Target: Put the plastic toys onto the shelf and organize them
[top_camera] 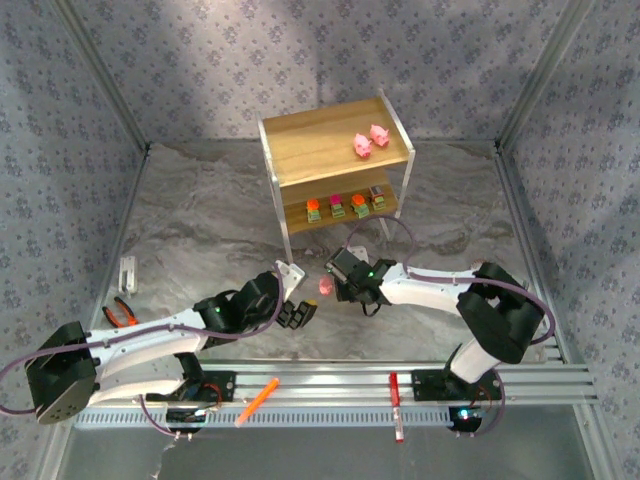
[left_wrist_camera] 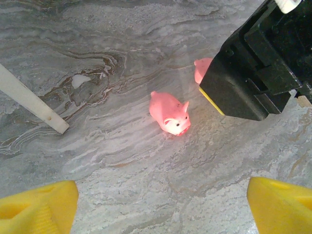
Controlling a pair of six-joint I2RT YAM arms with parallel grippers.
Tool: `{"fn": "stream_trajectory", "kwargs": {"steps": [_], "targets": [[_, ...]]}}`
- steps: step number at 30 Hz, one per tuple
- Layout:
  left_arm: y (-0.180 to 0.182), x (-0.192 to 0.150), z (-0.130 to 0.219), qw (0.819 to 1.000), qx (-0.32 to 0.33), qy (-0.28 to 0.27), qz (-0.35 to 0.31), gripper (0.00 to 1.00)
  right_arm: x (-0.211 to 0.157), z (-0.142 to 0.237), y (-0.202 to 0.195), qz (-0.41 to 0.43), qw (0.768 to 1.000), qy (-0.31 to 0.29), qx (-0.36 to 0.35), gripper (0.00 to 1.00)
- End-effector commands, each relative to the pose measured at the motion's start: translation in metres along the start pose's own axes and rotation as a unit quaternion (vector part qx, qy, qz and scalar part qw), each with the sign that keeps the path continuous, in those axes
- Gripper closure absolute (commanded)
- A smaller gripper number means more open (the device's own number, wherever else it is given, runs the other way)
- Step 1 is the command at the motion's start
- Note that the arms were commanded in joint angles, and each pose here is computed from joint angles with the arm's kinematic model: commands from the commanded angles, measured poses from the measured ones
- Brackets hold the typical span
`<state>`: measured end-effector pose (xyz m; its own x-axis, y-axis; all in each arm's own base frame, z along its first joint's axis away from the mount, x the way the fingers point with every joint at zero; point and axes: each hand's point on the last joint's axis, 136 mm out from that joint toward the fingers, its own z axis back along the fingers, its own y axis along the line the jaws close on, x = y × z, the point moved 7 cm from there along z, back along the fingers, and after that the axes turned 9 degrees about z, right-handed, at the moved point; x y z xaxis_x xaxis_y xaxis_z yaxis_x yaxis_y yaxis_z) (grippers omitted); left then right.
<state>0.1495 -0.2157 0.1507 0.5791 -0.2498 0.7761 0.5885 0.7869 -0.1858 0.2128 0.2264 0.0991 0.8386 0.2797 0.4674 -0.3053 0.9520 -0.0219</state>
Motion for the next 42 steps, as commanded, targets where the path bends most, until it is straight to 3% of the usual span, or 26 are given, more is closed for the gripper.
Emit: {"fn": "stream_trajectory", "kwargs": {"steps": [1,30,42], "targets": [[-0.004,0.006,0.001,1.0,-0.008,-0.008,-0.003,0.11,-0.002,-0.003,-0.004,0.007,1.0,-0.003,-0.021,0.49],[-0.005,0.007,0.001,1.0,-0.008,-0.007,-0.003,0.11,-0.005,-0.014,-0.008,0.013,1.0,0.003,-0.027,0.54],[-0.005,0.006,0.0,1.0,-0.009,-0.007,-0.004,0.11,-0.004,-0.011,-0.009,0.014,1.0,0.0,-0.027,0.64]]}}
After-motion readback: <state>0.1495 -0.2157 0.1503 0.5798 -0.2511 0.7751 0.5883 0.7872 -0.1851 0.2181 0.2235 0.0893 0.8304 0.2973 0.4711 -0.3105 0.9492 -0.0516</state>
